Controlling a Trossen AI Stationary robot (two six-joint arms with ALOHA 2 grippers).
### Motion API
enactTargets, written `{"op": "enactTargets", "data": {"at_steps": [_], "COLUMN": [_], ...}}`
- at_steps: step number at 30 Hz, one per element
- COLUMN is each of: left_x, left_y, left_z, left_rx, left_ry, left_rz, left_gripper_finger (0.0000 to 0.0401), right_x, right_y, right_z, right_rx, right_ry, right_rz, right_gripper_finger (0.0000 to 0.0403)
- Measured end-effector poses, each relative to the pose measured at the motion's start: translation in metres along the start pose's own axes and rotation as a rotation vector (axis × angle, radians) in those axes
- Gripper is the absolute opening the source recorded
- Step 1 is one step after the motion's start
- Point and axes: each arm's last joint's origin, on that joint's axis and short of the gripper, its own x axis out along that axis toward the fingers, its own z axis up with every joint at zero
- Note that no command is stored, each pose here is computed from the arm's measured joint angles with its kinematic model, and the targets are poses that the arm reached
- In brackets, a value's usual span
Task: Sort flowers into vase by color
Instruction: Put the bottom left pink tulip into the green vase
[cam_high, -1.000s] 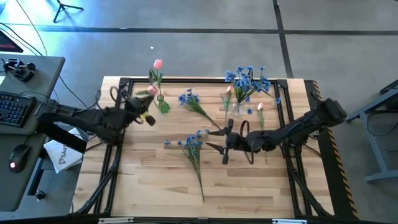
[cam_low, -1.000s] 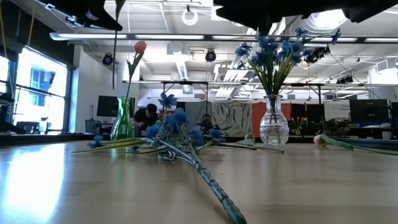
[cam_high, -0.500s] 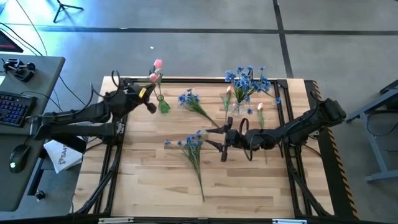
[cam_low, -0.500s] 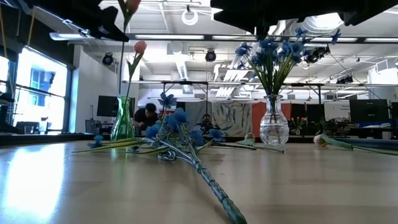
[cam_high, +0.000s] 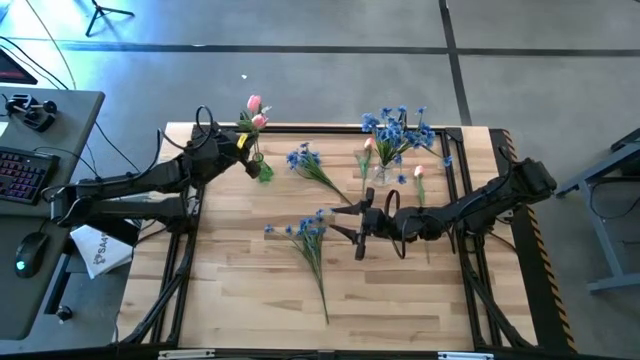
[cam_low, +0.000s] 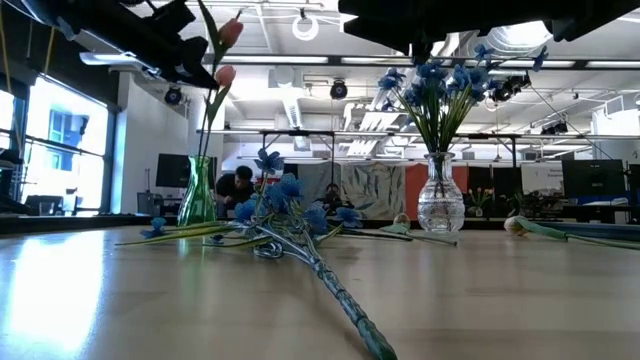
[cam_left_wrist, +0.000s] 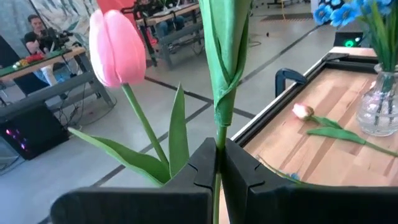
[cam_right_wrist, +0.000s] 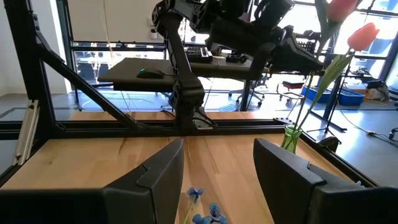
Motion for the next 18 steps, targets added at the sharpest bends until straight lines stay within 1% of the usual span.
{"op": "enactTargets", "data": {"at_steps": [2, 6, 8, 11, 15, 18], "left_x": [0.002, 0.002, 0.001, -0.003, -0.012, -0.022], "left_y": [0.000, 0.003, 0.007, 0.012, 0.016, 0.015], "left_z": [-0.002, -0.007, -0.004, 0.004, 0.019, 0.030], "left_rx": [-0.004, -0.007, -0.002, -0.026, -0.041, -0.098], "left_ry": [0.021, 0.098, 0.147, 0.203, 0.249, 0.259], "left_rz": [-0.007, 0.010, 0.021, 0.030, -0.010, -0.079], "left_gripper_finger": [0.0014, 0.0062, 0.0087, 0.0117, 0.0136, 0.0137], "right_x": [0.000, 0.000, 0.000, 0.000, 0.000, -0.004], "right_y": [0.000, 0.000, 0.000, 0.000, 0.001, 0.000], "right_z": [0.000, 0.000, 0.000, -0.001, -0.003, -0.004], "right_rx": [0.000, -0.001, -0.001, -0.010, -0.028, -0.003], "right_ry": [0.000, 0.000, 0.000, 0.007, 0.034, 0.082], "right_rz": [0.000, 0.000, 0.000, 0.000, 0.004, 0.008], "right_gripper_finger": [0.0189, 0.0189, 0.0189, 0.0189, 0.0189, 0.0189]}}
